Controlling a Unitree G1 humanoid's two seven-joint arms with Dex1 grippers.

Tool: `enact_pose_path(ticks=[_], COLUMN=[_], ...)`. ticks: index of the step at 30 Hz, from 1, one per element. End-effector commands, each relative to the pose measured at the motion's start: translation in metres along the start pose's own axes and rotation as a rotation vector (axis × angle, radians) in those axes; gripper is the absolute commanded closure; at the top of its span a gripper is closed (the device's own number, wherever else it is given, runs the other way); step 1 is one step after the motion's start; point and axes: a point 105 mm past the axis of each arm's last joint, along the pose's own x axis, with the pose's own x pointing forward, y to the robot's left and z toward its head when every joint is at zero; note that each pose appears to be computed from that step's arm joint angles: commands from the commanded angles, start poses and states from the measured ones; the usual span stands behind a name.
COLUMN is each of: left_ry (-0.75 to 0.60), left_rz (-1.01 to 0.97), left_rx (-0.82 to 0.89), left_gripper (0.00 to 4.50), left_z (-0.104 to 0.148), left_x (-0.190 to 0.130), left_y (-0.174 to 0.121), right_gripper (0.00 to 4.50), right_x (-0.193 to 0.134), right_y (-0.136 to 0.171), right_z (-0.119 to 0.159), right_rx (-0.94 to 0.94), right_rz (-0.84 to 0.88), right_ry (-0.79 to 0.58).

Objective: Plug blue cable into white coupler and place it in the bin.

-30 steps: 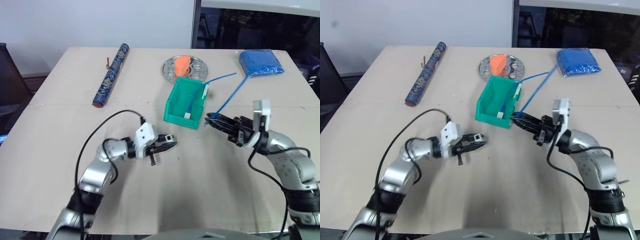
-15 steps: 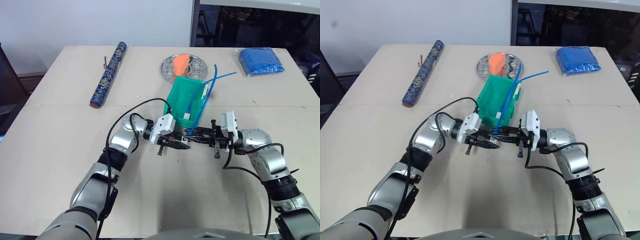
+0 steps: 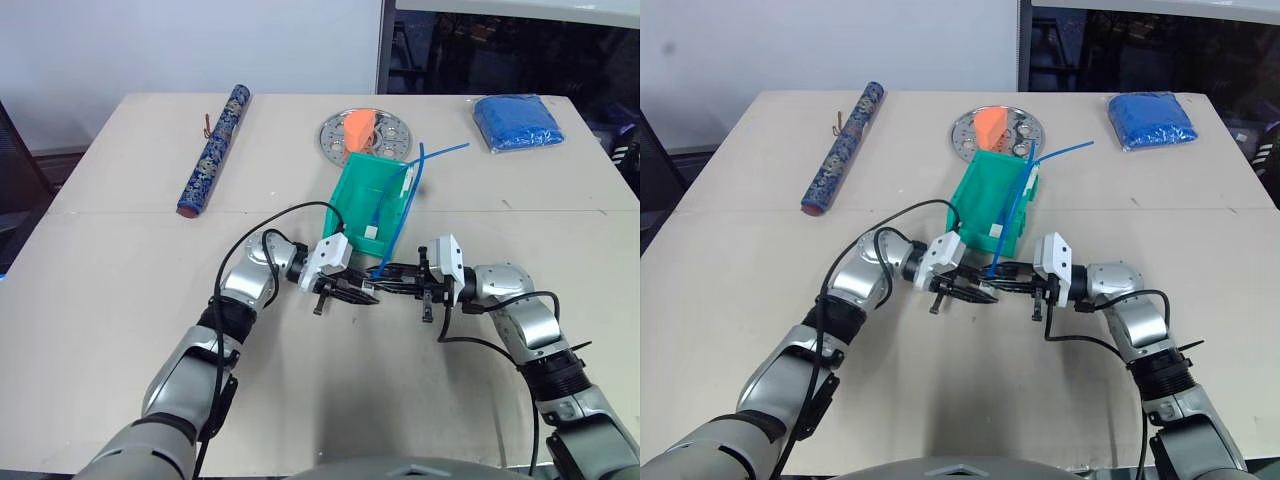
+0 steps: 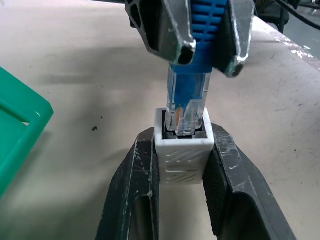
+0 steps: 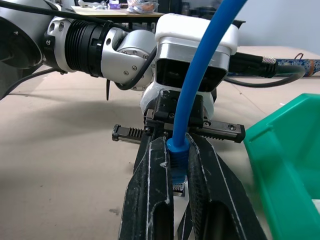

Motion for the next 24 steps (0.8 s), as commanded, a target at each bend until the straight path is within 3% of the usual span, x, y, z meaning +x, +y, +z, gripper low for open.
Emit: enact_pose_path(ticks=[1,14,24], left_ry=[-0.056,-0.116,-0.182], left_rz=[0.025,0.057,0.073], left_rx=[0.086,0.068,0.038], left_gripper=[3.91,3.91,3.91], left_z=[0.022,0.034,0.045], left_x=[-0.002,0.0,-0.001], left_y=[0.008,0.015,0.017], right_gripper=[4.5,4.5,4.5], right_x=[0.002,0.016,-0.001], right_y=[0.008,0.019,0.031], right_z=[-0.02,-0.056,-0.096], right_rx=[0.055,0.189,0.346], right_rz=[0.046,0.11,0.134], right_ry=[0.103,0.254,0.382])
